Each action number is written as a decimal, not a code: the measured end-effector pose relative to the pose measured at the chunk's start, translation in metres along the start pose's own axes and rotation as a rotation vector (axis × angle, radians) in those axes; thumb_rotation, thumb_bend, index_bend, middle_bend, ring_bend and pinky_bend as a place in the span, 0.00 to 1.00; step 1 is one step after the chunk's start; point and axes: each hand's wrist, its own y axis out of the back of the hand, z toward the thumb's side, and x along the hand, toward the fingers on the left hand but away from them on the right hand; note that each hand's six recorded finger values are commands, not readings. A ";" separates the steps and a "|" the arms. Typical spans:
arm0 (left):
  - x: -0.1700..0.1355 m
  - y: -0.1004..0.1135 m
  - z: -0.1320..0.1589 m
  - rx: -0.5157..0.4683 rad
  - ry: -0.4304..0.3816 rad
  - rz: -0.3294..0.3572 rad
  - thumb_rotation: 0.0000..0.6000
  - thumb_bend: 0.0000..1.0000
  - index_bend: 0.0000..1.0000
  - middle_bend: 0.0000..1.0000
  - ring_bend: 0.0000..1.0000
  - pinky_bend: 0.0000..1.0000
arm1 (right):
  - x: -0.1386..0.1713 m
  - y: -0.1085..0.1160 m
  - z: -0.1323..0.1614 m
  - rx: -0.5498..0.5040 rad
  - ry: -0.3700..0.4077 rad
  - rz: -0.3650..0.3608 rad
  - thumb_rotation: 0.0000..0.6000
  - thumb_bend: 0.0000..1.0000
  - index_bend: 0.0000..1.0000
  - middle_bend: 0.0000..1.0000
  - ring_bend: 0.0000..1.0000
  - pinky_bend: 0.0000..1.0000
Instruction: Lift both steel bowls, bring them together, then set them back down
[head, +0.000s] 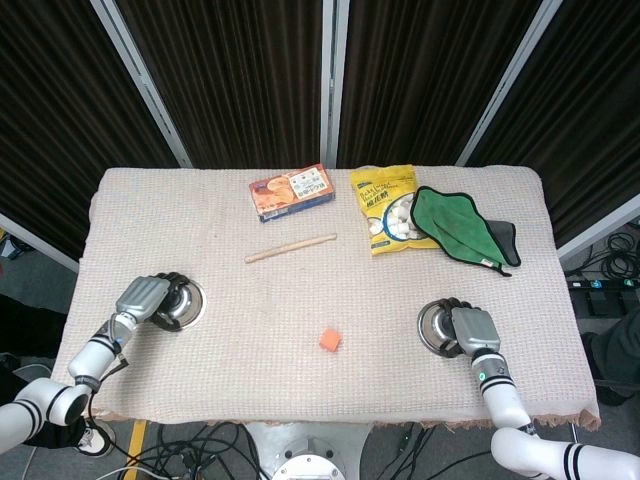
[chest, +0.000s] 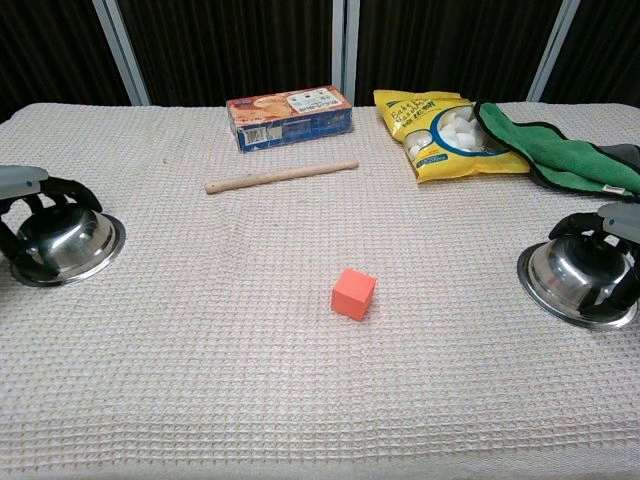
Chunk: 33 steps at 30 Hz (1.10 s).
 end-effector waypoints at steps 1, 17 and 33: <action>-0.001 0.002 0.000 -0.004 -0.002 0.013 1.00 0.14 0.42 0.41 0.39 0.64 | 0.000 0.001 0.000 -0.002 0.001 -0.008 1.00 0.13 0.44 0.37 0.31 0.45; -0.070 0.138 0.102 -0.706 -0.356 0.602 1.00 0.16 0.45 0.44 0.47 0.68 | 0.022 0.093 0.046 -0.723 0.326 -0.435 1.00 0.17 0.51 0.41 0.37 0.50; -0.081 0.141 0.148 -1.108 -0.495 0.514 1.00 0.16 0.46 0.45 0.48 0.68 | 0.008 0.082 0.229 -1.798 0.862 0.126 1.00 0.20 0.51 0.42 0.38 0.51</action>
